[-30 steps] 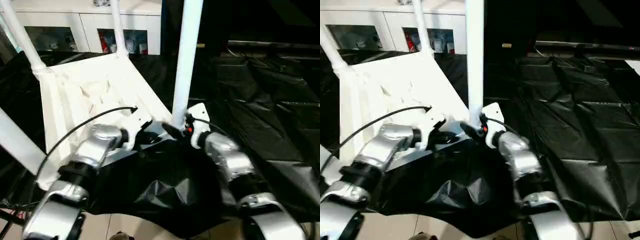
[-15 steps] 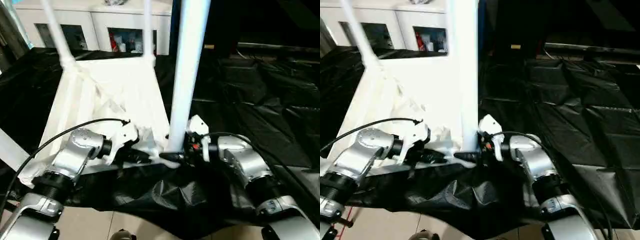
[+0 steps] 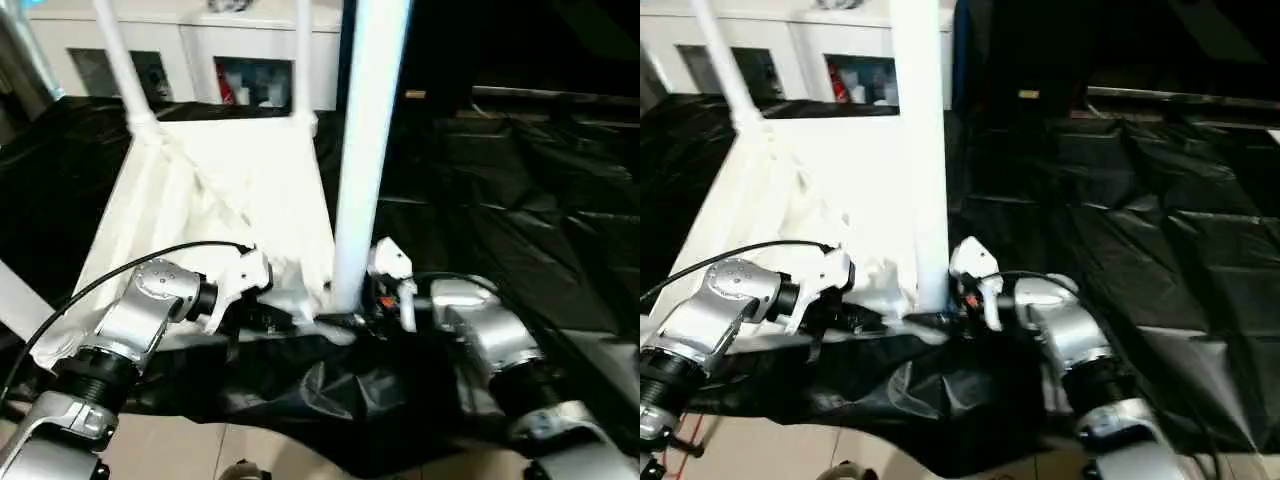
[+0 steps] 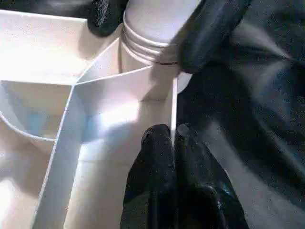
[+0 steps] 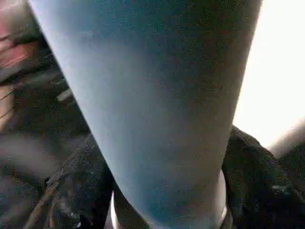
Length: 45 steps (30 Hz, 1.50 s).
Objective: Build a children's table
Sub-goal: Rotate leg to tighten
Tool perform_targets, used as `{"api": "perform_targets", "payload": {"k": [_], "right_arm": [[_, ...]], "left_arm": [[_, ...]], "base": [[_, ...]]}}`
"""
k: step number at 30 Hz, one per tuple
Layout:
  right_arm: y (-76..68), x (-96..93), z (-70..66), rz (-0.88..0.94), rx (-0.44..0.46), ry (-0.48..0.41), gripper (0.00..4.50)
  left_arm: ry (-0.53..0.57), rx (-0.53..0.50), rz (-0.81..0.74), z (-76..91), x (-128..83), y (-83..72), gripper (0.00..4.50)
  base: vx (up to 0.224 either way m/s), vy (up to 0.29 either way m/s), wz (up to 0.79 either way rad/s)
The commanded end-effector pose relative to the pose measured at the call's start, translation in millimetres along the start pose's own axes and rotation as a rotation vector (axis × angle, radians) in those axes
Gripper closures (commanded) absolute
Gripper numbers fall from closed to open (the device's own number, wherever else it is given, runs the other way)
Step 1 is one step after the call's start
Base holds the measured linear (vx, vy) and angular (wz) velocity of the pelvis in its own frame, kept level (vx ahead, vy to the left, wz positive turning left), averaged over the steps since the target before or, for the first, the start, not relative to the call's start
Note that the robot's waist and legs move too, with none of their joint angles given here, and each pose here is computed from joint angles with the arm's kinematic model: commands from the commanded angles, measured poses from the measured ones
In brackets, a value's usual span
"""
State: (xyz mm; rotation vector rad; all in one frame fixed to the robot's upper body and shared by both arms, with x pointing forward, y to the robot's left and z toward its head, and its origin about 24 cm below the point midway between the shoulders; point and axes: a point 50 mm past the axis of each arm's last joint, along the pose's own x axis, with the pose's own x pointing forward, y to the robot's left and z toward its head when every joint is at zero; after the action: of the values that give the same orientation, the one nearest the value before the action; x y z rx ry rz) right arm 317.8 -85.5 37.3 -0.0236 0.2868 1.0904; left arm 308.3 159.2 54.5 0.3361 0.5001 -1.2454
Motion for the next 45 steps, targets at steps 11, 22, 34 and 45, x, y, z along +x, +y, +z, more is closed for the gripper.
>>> {"api": "perform_targets", "payload": {"k": [11,22,34,45], "right_arm": [[0.8,47.5,7.4,-0.402,0.185,-0.083,1.25],[1.7,34.7,16.1,-0.139,-0.018,-0.049,0.78],[-0.4,-10.6,7.8,0.213,-0.121,0.083,0.78],[6.2,-17.0,5.8,0.297,-0.109,0.104,1.5]], "left_arm": [[-0.139,-0.059,0.258,43.2,34,21.6,4.5],[-0.117,0.013,0.105,35.4,31,8.8,4.5],[-0.039,0.088,-0.153,14.1,5,-10.9,4.5],[-0.014,0.097,-0.208,9.7,0,-17.1,4.5]], "base": [[0.0,0.0,0.0],[0.0,0.0,0.0],[0.0,0.0,0.0],[0.0,0.0,0.0]]}}
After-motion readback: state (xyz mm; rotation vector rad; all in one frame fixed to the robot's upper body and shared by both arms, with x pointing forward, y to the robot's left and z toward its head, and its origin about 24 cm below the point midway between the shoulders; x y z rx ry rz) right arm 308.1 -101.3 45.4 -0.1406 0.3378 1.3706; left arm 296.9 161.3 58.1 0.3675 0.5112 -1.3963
